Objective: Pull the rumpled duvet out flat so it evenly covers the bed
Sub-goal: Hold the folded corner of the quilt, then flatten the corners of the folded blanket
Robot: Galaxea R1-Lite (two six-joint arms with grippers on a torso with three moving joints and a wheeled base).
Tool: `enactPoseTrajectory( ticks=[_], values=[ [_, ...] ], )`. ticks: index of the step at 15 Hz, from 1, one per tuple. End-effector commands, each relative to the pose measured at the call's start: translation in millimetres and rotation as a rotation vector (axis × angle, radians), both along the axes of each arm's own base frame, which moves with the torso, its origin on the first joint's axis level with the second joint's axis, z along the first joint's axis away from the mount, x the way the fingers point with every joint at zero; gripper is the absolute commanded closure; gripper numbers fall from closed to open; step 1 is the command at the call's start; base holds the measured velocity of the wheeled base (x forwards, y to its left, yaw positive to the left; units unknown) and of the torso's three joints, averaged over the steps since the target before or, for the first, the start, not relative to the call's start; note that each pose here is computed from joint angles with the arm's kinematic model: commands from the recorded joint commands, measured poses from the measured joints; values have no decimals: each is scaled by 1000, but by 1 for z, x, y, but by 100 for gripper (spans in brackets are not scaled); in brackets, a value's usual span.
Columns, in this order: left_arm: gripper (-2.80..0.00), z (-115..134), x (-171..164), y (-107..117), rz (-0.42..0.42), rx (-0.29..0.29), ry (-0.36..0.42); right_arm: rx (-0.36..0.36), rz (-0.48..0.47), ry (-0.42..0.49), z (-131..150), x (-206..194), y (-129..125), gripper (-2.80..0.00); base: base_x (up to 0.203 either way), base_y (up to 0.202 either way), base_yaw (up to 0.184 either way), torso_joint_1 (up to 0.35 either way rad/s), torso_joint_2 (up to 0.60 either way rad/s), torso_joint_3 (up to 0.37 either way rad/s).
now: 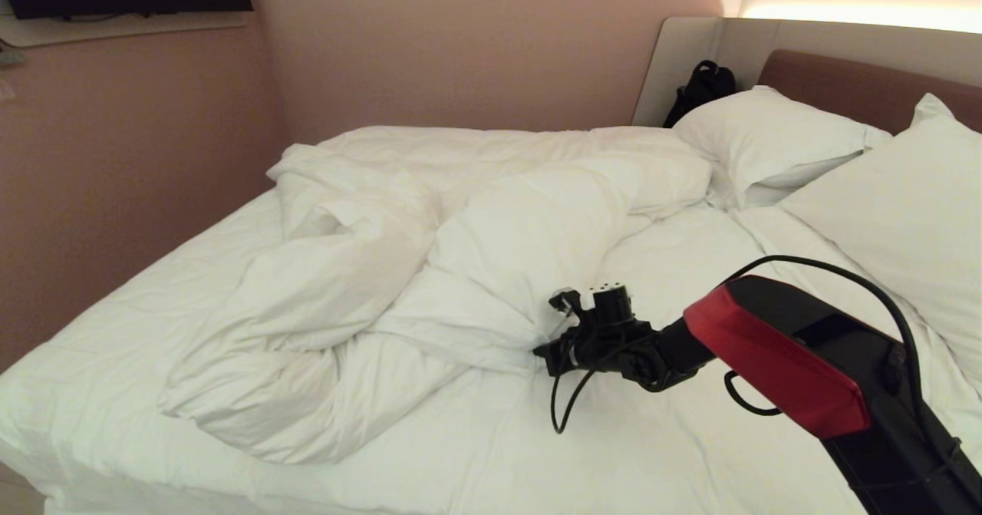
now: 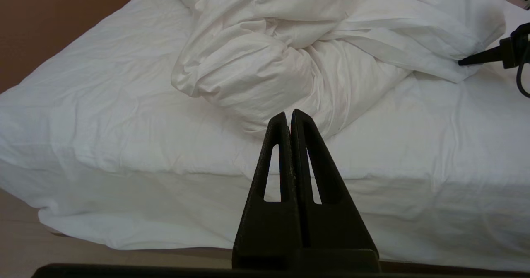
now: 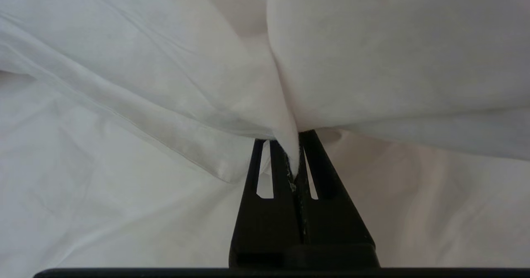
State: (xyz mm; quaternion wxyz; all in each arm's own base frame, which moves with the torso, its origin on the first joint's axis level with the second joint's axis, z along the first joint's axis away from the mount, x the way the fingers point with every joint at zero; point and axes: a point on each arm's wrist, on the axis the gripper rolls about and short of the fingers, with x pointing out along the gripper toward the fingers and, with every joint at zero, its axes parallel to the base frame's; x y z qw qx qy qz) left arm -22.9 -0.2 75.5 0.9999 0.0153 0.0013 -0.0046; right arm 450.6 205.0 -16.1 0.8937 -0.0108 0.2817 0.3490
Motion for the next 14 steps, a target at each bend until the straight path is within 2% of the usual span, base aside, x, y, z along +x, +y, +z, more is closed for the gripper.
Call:
enactPoseTrajectory(
  ticks=[1,4,9,14],
  values=[
    [0,0,0,0,0,0,0,6,2,-8,6,-1,0,0,0,0,0,0,0,0],
    [0,0,0,0,0,0,0,-2,-15,-12,21,-10,-4,0,0,0,0,0,0,0],
    [0,0,0,0,0,0,0,2,-30,-26,69,-41,-19,0,0,0,0,0,0,0],
    [0,0,0,0,0,0,0,-32,-60,28,80,-79,-40,0,0,0,0,0,0,0]
  ],
)
